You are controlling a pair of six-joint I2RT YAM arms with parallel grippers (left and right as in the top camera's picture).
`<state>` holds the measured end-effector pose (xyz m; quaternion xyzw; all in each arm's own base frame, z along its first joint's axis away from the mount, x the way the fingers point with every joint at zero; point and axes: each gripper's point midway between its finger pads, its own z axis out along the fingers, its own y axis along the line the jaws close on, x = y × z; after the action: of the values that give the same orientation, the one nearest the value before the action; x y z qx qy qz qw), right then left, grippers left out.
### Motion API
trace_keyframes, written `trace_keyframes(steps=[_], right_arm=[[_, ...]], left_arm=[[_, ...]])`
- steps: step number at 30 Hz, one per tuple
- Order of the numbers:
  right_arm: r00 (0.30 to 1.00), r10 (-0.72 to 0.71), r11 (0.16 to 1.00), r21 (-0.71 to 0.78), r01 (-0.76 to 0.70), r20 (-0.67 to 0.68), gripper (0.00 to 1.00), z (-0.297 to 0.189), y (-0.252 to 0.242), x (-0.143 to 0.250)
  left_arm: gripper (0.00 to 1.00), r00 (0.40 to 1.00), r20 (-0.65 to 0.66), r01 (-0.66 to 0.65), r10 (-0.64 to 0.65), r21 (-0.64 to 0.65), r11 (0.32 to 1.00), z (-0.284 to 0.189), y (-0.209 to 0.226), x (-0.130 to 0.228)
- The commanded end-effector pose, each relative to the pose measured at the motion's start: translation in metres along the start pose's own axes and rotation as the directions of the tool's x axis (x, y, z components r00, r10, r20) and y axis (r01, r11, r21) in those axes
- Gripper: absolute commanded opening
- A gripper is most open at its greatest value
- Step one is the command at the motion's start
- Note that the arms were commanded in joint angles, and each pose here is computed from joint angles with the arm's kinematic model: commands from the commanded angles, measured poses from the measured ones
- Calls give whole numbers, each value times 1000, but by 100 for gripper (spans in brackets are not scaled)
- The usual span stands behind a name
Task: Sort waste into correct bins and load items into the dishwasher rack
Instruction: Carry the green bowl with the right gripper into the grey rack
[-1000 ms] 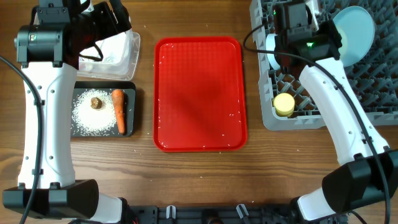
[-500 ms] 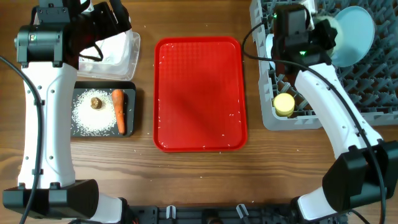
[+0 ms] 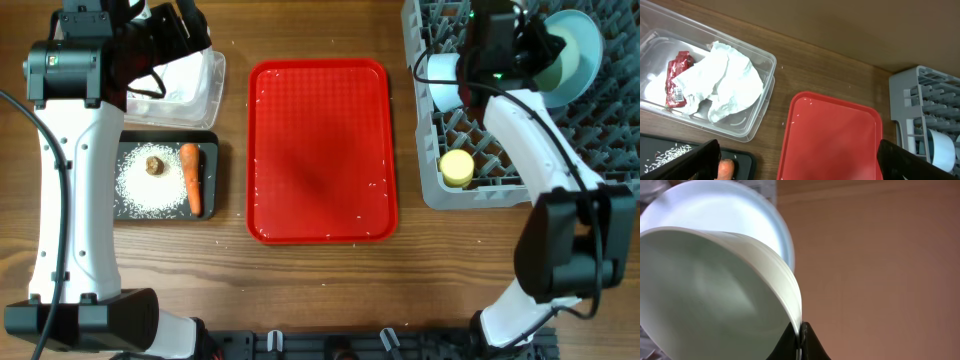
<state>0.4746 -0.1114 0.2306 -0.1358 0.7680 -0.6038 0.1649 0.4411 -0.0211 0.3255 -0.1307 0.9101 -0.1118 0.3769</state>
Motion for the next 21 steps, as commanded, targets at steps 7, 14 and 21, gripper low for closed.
trace_keyframes(steps=[7,14,21], right_arm=[[988,-146,989,-8,146,-49,4,11,38,-1],[987,-154,988,-8,154,-52,7,11,41,-1],[986,-165,986,-12,165,-14,62,-1,46,-11]], left_arm=[[100,1000,28,11,-11,-2,1000,-11,2,-4],[100,1000,28,11,-11,-2,1000,-11,2,-4],[100,1000,28,11,-11,-2,1000,-11,2,-4]])
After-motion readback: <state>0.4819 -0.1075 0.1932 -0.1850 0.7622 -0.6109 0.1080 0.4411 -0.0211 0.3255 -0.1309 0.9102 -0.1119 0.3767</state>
